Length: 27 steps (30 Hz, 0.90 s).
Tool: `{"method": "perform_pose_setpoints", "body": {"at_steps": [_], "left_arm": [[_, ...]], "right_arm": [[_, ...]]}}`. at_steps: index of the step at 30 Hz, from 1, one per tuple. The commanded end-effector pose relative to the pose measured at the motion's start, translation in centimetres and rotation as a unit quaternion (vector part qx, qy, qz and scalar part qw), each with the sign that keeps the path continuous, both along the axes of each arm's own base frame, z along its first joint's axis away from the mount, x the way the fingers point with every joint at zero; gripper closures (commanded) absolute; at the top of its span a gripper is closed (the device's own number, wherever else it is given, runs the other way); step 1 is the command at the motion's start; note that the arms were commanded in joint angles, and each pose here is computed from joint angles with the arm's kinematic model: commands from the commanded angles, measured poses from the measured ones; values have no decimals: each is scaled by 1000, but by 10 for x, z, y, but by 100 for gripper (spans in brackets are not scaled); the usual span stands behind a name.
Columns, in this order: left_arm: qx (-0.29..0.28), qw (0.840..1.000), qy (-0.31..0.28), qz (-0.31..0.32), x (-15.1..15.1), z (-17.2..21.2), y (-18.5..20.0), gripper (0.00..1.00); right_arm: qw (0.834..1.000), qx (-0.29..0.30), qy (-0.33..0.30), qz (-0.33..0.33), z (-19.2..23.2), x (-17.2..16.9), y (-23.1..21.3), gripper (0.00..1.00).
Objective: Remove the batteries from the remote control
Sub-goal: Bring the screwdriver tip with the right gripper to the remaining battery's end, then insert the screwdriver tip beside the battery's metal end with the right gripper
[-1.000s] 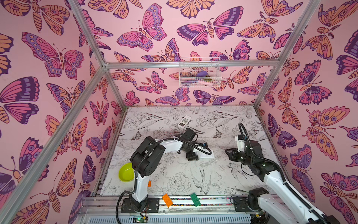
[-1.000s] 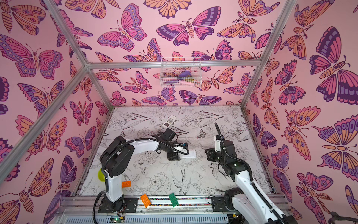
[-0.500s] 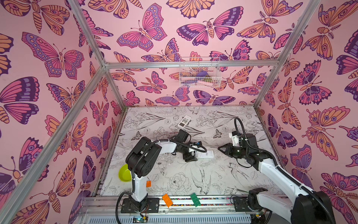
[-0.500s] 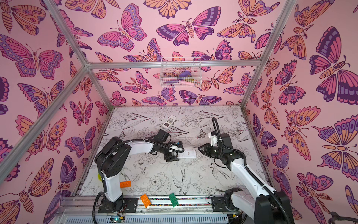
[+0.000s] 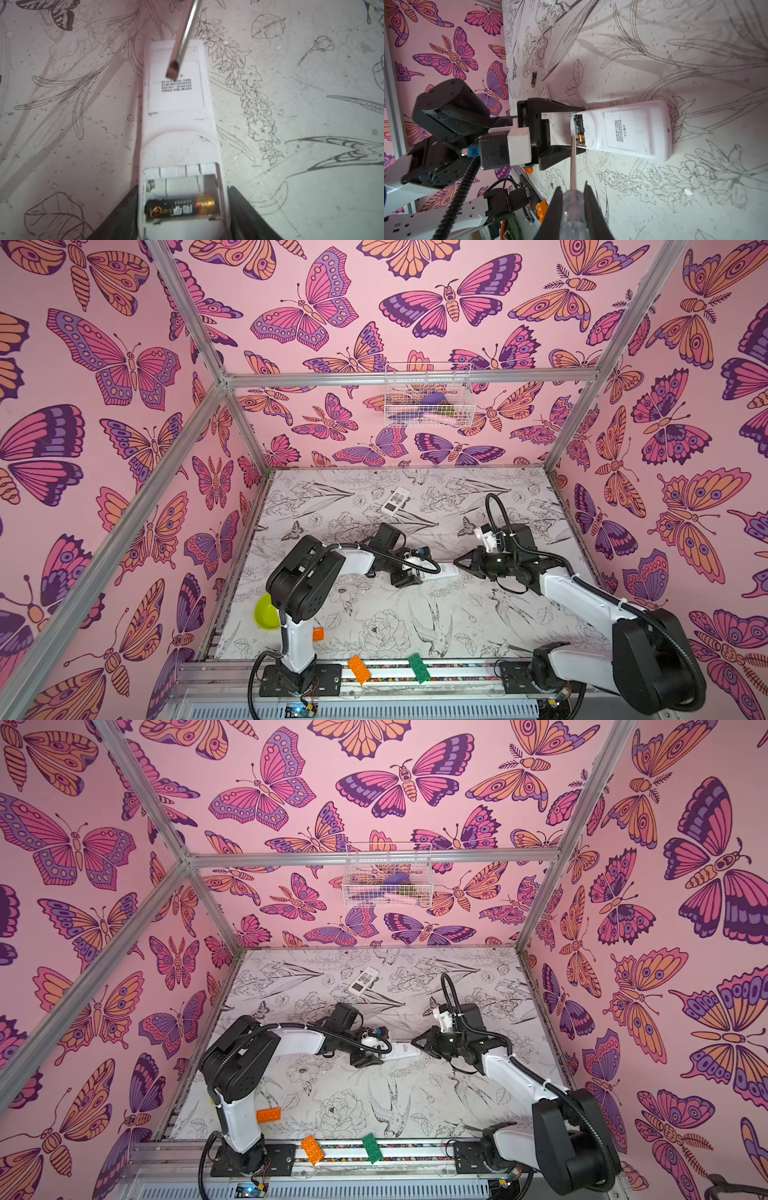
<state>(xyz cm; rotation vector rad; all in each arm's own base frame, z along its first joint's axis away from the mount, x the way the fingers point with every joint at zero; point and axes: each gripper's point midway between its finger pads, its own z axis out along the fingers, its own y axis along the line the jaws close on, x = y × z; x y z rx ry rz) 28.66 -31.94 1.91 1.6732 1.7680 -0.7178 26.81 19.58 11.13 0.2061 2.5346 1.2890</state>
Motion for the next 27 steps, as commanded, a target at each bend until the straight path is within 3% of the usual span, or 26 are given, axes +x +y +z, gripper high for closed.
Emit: {"method": "perform_pose_setpoints", "body": {"at_steps": [1,8,16,27], "left_arm": [[43,997,61,11,-21,-31,19,38],[44,997,62,28,-13,-31,18,46],[49,996,64,24,-17,-34,18,44],[52,996,74,21,-17,-37,18,52]], "right_arm": [[999,20,-18,18,16,6,16,100],[999,13,-4,44,5,-1,29,100],[998,2,12,60,-6,3,34,100],[992,-43,23,118,-16,-5,33,100]]}}
